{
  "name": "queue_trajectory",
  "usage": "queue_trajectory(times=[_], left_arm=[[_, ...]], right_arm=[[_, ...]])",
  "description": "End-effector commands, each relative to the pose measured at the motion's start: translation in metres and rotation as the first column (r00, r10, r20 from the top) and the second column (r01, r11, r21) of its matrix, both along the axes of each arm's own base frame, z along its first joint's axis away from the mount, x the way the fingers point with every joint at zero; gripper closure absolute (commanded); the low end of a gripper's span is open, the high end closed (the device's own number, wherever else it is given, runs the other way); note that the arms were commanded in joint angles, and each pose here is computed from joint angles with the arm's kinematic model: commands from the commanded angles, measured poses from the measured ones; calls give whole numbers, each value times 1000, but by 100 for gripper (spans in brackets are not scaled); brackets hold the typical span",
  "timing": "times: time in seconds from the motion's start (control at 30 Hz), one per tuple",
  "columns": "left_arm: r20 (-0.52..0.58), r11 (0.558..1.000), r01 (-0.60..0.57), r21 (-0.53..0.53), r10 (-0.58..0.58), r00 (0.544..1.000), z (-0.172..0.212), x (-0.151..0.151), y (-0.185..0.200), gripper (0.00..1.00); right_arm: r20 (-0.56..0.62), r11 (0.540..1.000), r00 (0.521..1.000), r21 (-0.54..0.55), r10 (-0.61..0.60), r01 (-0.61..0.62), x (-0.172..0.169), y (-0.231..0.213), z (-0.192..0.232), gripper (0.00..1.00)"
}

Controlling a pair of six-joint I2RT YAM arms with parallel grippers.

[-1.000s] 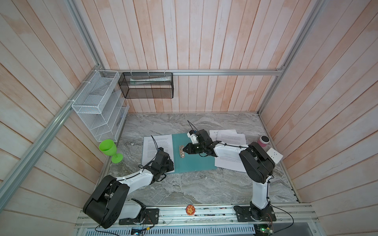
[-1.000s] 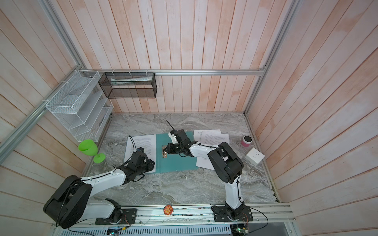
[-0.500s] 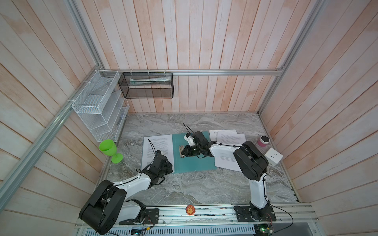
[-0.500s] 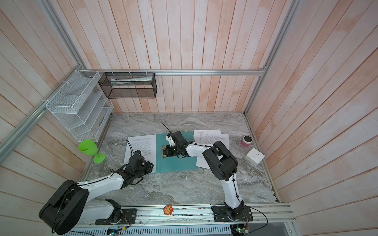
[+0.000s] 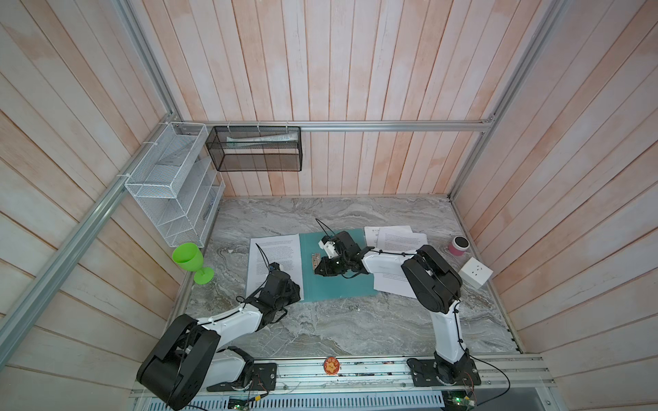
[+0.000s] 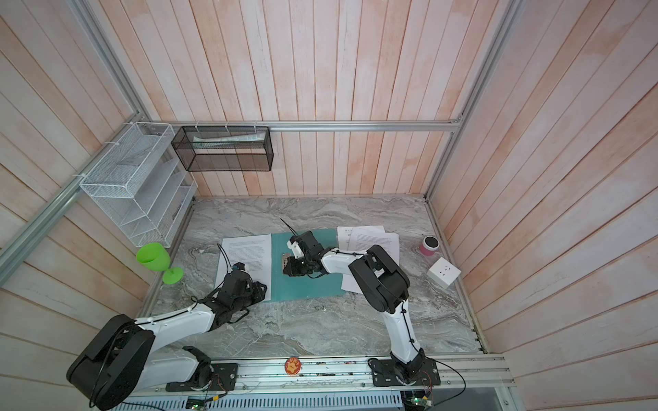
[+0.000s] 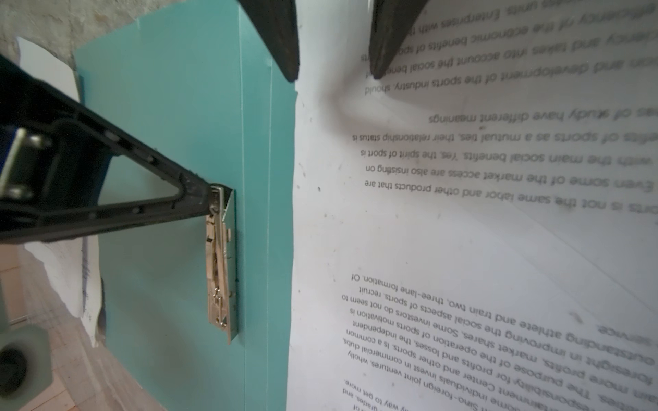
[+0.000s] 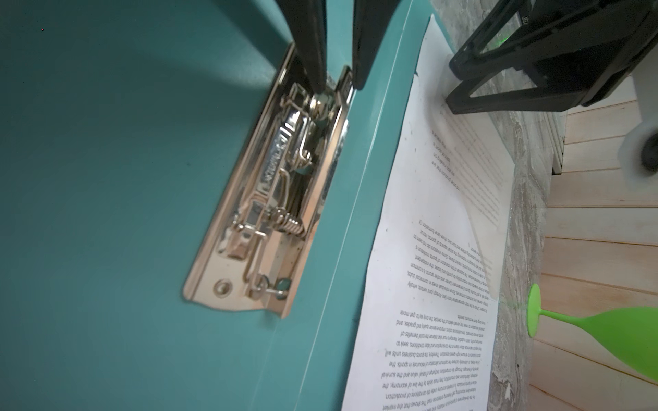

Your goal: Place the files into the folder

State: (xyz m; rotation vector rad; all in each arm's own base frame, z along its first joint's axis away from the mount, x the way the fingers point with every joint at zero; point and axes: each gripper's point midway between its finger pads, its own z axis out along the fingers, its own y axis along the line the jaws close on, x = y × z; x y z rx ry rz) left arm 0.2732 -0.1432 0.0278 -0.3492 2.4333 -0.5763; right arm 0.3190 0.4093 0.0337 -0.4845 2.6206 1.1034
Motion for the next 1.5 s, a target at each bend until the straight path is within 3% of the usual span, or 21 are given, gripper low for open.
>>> queue_trajectory(times=[0.0, 0.77, 0.93, 1.27, 1.37, 1.47], left_arm=[[-68, 1000, -4, 16, 5, 998, -17, -16, 7, 64], [-76, 1000, 4, 25, -2, 997, -23, -18, 8, 65], [-94, 999, 4, 36, -1, 996, -27, -19, 9, 70], [-123, 998, -13, 54, 20, 992, -34, -19, 11, 71], [-145, 997, -27, 66, 36, 989, -39, -21, 14, 72], [-168, 996, -47, 70, 58, 984, -43, -22, 18, 73]], right_arm=[[-12, 1000, 1000, 4, 26, -25, -3, 8, -5, 87], [-50, 1000, 999, 9, 6, -6, 3, 6, -14, 91], [-62, 999, 998, -31, -21, 19, 4, -2, -19, 100], [-116, 959, 984, -266, -134, 100, 3, -50, -61, 100], [-95, 908, 984, -408, -153, 102, 1, -72, -83, 100], [-22, 816, 991, -570, -132, 96, -3, -97, -102, 100]])
